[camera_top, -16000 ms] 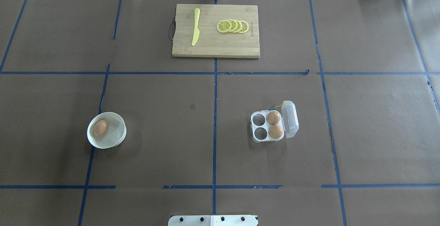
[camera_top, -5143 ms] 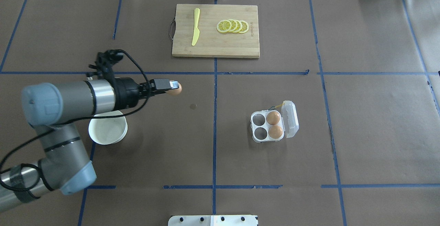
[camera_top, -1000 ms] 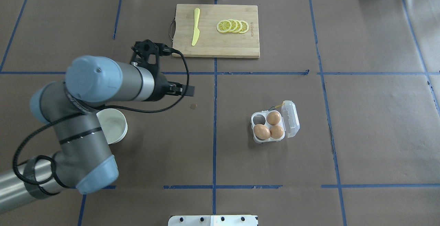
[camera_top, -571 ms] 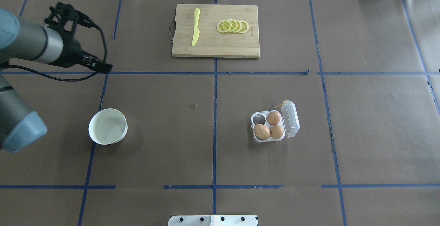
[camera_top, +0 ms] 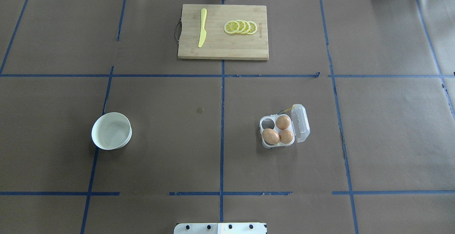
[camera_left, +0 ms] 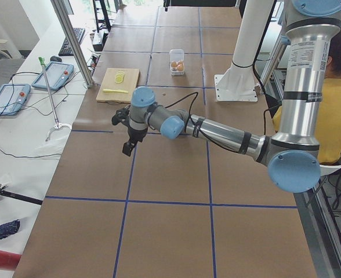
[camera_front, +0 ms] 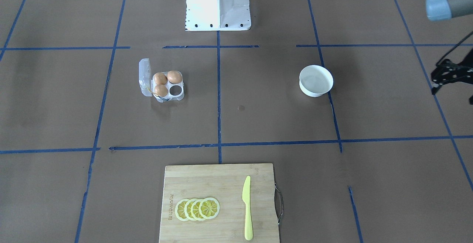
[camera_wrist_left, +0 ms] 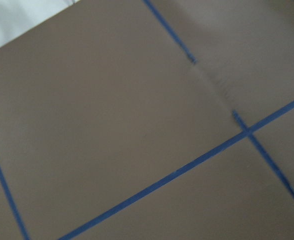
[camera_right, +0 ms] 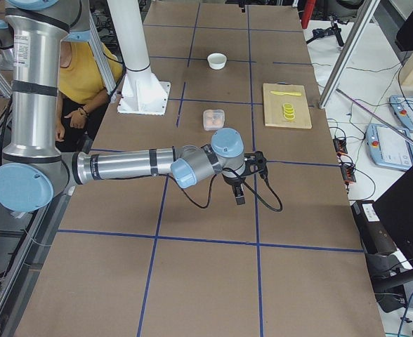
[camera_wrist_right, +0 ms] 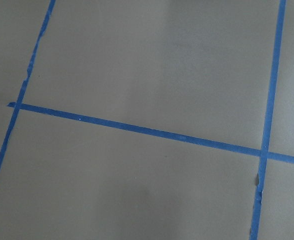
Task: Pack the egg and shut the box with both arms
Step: 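Move the right gripper toward the open lid of the egg carton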
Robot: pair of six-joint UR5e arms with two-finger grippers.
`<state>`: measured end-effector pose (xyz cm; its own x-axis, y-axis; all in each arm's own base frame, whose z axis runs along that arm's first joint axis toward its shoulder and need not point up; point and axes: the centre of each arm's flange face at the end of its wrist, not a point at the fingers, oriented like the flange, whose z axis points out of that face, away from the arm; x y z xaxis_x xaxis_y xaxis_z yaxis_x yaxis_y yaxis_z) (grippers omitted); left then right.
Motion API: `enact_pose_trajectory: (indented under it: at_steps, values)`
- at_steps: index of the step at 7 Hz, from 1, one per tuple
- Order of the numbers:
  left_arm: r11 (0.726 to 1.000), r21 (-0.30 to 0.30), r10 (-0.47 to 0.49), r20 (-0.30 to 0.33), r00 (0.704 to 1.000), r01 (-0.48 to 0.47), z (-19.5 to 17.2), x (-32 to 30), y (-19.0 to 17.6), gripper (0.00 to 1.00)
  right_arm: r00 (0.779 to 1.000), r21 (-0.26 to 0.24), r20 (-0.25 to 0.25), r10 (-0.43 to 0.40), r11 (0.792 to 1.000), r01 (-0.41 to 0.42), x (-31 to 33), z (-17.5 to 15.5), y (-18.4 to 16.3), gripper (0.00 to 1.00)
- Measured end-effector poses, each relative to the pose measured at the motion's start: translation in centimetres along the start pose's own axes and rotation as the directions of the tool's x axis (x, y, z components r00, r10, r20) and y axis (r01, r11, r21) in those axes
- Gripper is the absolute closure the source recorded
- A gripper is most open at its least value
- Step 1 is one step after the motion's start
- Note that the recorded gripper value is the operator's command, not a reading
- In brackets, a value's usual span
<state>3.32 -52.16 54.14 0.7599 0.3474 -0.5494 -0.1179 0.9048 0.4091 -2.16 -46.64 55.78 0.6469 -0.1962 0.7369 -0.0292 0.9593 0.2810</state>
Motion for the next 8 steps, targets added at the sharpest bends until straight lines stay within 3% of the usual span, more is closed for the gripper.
enact_pose_trajectory:
  at_steps: [2,3,4,5,7,8]
  values:
    - [0.995,-0.052,-0.083,0.066,0.994,0.086,-2.5,-11.8,7.3,0.00,1.000,0.007,0.010,-0.007,1.000,0.007,-0.3,-0.2,0.0,0.00]
    - [0.980,-0.120,-0.153,0.074,0.985,0.161,-4.1,-15.6,10.5,0.00,1.000,0.009,0.020,0.008,1.000,-0.008,-1.1,0.0,-0.1,0.00]
    - [0.948,-0.181,-0.253,0.070,0.965,0.261,-5.1,-17.1,12.1,0.00,0.998,0.009,0.040,0.038,0.999,-0.038,-2.9,0.7,-0.2,0.00]
    - [0.921,-0.197,-0.330,0.057,0.942,0.335,-5.6,-17.2,12.6,0.00,0.995,0.007,0.072,0.067,0.998,-0.067,-5.8,2.2,-0.1,0.01]
    - [0.918,-0.161,-0.366,0.017,0.931,0.364,-5.9,-16.8,12.0,0.00,0.986,-0.018,0.102,0.129,0.992,-0.128,-14.4,6.3,1.4,0.15]
    - [0.923,-0.147,-0.359,0.011,0.933,0.357,-6.1,-16.6,11.6,0.00,0.983,-0.028,0.091,0.157,0.988,-0.155,-19.3,8.6,2.9,0.32]
